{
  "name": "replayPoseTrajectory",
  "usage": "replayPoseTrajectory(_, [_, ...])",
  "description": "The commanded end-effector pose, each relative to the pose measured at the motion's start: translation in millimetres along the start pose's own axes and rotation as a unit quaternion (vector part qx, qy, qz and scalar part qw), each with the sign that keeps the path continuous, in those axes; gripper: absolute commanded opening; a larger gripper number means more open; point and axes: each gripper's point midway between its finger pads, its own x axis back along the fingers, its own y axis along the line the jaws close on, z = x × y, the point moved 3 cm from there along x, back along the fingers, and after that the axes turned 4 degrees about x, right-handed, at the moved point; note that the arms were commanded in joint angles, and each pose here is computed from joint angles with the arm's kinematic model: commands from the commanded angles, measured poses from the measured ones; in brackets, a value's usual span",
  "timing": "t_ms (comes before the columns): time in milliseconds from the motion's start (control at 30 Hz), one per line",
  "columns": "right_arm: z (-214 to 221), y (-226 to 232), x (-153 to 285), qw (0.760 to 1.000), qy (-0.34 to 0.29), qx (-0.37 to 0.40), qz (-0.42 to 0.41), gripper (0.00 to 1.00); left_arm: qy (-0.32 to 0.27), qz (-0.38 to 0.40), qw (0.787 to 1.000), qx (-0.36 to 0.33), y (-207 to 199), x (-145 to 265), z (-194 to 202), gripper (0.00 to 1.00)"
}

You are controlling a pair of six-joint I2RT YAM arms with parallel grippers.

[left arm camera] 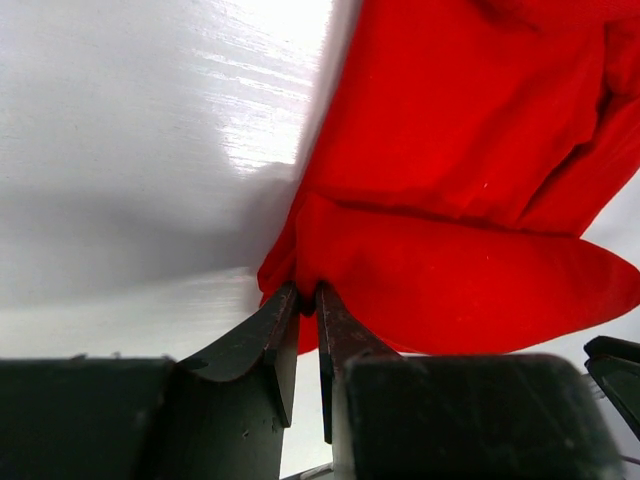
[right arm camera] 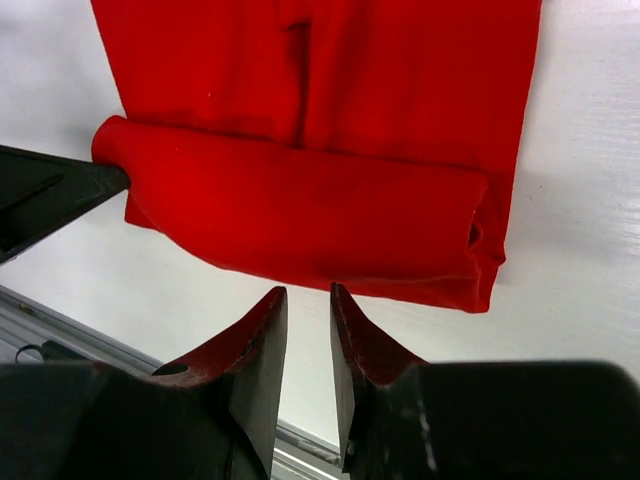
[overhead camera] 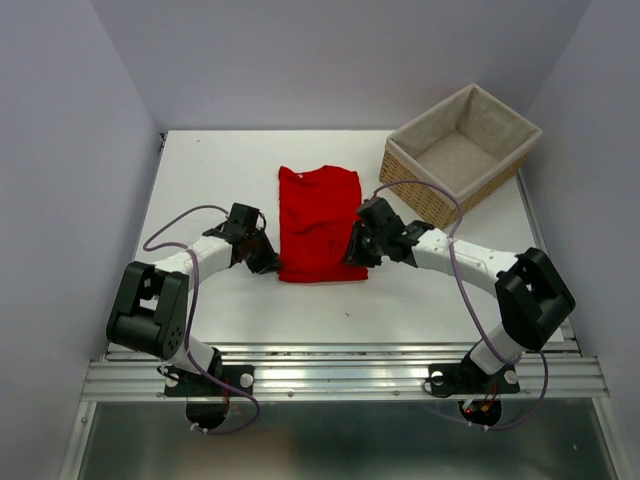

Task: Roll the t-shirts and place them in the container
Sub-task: Roll the T-shirt to the center of the board.

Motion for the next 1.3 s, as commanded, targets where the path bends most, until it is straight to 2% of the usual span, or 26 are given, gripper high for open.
replayPoseTrajectory(0, [-14.4,14.8,-3.5,0.999,-0.021,0.004,-0.024,0.30,-0.023,0.015,1.000,-0.005,-11.4,5.2,-14.1,0.23])
replayPoseTrajectory(200, [-14.7,9.4,-17.9,1.000,-0.018,-0.002,-0.003,0.30,-0.025,0.015,1.000,-0.005,-11.7,4.7,-14.8,0.23])
replayPoseTrajectory(267, [-20.1,2.7,-23.4,0.999,-0.035,-0.003,0.021,0.30,-0.026,0.017,0.999,-0.009,-13.4,5.5,-16.0,0.25])
replayPoseTrajectory(400, [-26.1,-3.6,-33.9,0.998,-0.050,-0.007,0.048,0.30,-0.036,0.015,0.999,-0.020,-16.5,12.2,-20.9,0.38])
replayPoseTrajectory(567, [-32.9,-2.0,-40.5,0.997,-0.058,-0.011,0.057,0.30,-0.083,0.010,0.996,-0.033,-22.6,38.5,-33.9,0.55])
replayPoseTrajectory(733, [-37.5,-3.7,-43.1,0.995,-0.069,-0.012,0.067,0.31,-0.130,0.014,0.991,-0.037,-27.7,63.7,-44.3,0.56])
replayPoseTrajectory(833, [-36.6,-5.1,-48.1,0.995,-0.065,-0.011,0.072,0.31,-0.131,0.033,0.990,-0.044,-34.2,71.3,-41.5,0.54])
replayPoseTrajectory(933, [-33.0,-7.0,-53.1,0.996,-0.057,-0.012,0.074,0.30,-0.116,0.057,0.990,-0.056,-43.3,72.0,-34.0,0.48])
replayPoseTrajectory(1267, [-28.1,-14.0,-54.2,0.995,-0.055,-0.015,0.085,0.30,-0.058,0.128,0.987,-0.073,-69.3,51.4,-9.8,0.15])
